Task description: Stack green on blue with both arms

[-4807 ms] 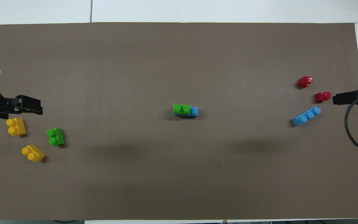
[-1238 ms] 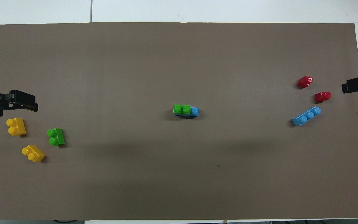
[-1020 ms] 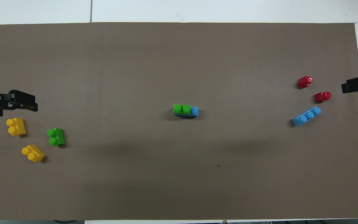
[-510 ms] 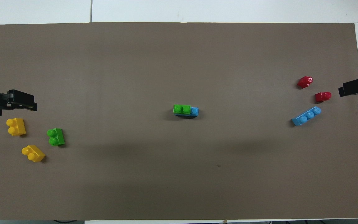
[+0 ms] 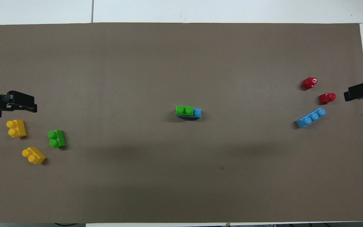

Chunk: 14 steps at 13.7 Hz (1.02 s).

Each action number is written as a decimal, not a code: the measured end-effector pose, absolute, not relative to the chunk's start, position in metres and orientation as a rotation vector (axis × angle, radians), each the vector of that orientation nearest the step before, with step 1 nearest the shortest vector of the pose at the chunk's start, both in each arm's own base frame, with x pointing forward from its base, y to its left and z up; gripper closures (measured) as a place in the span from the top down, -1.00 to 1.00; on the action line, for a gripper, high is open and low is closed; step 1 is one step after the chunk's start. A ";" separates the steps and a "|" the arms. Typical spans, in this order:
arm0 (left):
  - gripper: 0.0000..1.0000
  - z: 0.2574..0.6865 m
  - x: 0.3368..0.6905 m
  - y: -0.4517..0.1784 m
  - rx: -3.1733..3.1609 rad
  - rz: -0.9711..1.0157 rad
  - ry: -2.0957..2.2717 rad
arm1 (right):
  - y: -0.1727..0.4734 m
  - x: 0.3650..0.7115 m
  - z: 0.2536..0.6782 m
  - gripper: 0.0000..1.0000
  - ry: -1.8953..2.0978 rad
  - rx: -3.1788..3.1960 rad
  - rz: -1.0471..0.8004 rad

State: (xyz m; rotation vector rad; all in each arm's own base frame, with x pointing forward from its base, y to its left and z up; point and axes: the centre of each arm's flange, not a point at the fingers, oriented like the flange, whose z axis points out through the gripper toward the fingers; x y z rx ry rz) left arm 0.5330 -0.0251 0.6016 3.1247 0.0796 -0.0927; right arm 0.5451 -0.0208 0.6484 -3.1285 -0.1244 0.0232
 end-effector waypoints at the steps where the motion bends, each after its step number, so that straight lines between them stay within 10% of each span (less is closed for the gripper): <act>1: 1.00 0.602 0.533 -0.025 3.125 -0.092 0.080 | -0.021 0.545 0.648 1.00 -0.123 -3.129 0.024; 14: 1.00 0.602 0.533 -0.025 3.125 -0.090 0.080 | -0.019 0.545 0.645 1.00 -0.070 -3.130 0.036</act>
